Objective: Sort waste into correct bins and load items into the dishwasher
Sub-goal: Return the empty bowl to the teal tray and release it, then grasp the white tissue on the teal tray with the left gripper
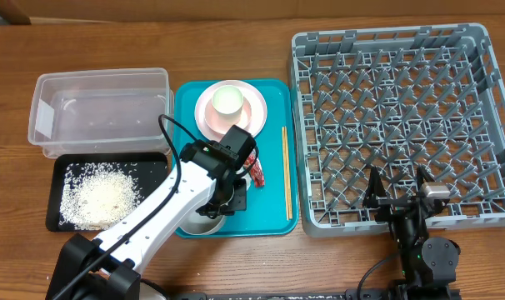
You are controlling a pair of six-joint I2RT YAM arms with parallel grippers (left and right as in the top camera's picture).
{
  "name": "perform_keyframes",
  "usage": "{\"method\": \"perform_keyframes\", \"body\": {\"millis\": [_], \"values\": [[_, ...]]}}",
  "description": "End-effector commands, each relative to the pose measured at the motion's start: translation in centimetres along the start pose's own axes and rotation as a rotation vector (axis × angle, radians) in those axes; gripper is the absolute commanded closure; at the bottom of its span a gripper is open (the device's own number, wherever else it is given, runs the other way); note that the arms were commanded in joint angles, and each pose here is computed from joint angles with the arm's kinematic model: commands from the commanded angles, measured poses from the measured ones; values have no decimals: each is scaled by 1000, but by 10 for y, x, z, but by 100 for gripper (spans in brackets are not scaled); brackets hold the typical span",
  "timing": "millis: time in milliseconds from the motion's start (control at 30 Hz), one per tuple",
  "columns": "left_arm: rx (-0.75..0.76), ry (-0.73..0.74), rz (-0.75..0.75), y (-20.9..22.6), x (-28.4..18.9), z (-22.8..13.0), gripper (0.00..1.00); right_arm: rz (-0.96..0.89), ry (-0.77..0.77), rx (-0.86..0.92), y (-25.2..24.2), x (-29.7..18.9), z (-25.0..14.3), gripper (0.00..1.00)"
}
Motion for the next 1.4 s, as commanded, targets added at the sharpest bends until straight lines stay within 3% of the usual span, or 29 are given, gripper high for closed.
{"method": "perform_keyframes", "body": {"millis": [0,933,1100,1367], "values": [[-29,-42,57,6,-3,0,96,2,-6,-3,0,0,-2,0],[-55,-53,75,12,17,-3,96,2,-5,-3,0,0,-2,0],[-56,-51,70,12,17,-3,73,2,-5,-3,0,0,-2,0],[-60,-120,-3,-4,-26,17,72,2,-5,-3,0,0,-2,0]]}}
Point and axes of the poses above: each gripper's point midway between its finger pads, its own x axis out along the fingers, its own y axis along the line the jaws close on, z = x × y, the point moved 8 cm from there along -x, back along the fingers, and after that the axes turned 4 degrees about x, right-handed, at the moved point
